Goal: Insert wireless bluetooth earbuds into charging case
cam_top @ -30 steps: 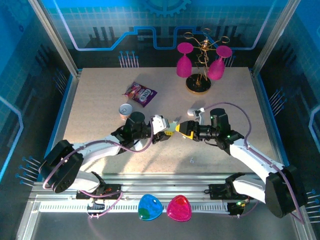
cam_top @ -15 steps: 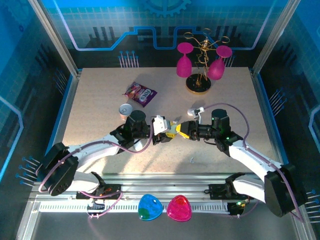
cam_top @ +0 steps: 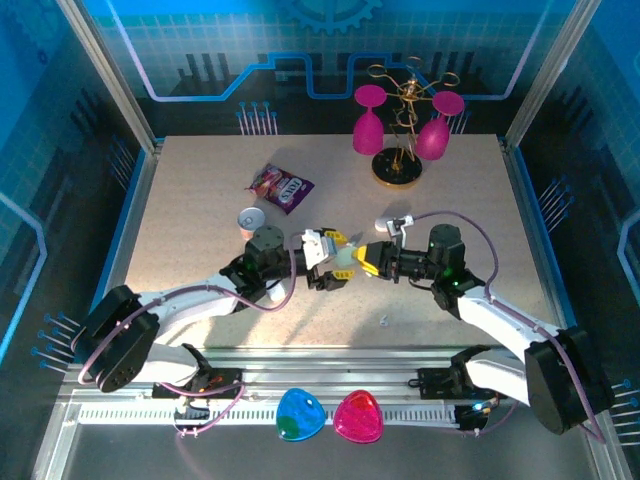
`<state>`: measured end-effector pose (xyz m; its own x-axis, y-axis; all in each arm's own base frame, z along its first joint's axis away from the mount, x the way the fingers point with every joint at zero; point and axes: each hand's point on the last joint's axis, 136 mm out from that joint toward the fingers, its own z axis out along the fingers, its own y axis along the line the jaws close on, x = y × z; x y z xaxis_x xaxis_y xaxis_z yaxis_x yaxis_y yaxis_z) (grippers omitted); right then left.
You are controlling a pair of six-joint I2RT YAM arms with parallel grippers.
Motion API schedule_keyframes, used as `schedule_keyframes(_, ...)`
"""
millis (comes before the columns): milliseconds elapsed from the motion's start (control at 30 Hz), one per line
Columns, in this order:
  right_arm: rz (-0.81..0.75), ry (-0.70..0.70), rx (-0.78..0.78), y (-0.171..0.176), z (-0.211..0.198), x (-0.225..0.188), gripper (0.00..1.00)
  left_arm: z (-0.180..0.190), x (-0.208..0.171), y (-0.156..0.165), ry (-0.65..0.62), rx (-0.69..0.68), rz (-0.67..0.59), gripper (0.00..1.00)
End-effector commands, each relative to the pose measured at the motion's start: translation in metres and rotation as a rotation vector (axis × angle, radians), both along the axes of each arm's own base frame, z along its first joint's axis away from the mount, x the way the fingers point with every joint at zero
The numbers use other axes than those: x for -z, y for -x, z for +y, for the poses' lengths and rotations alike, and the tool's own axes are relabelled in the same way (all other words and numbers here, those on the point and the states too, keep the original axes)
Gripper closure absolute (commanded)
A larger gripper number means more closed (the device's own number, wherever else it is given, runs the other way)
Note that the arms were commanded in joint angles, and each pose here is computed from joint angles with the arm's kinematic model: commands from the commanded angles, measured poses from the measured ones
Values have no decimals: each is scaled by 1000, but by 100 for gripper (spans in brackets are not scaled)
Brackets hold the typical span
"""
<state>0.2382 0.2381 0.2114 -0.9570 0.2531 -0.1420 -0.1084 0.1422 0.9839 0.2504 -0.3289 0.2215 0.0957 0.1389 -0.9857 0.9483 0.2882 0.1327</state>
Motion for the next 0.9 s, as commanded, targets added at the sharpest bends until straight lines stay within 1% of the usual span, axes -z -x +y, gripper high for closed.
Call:
schedule_keyframes(0, -71, -135, 0, 1, -3, -41, 82, -1, -37, 1, 183, 8, -62, 25)
schedule_keyframes(67, -72, -188, 10, 0, -6, -52, 82, -1, -44, 0, 235, 7, -72, 26)
schedule_keyframes(233, -78, -261, 18, -1, -8, -68, 82, 0, -51, -3, 264, -9, -101, 28)
schedule_keyframes(367, -83, -293, 36, -2, -11, -76, 83, 2, -55, -4, 295, -21, -125, 36)
schedule_keyframes(600, -75, -298, 47, -3, -12, -76, 83, 0, -55, -3, 294, -1, -126, 46)
schedule_keyframes(800, -60, -291, 49, -5, -12, -70, 83, -2, -59, -1, 296, 19, -126, 48)
schedule_keyframes(867, -56, -293, 48, -6, -12, -69, 83, -2, -59, 0, 292, 25, -125, 53)
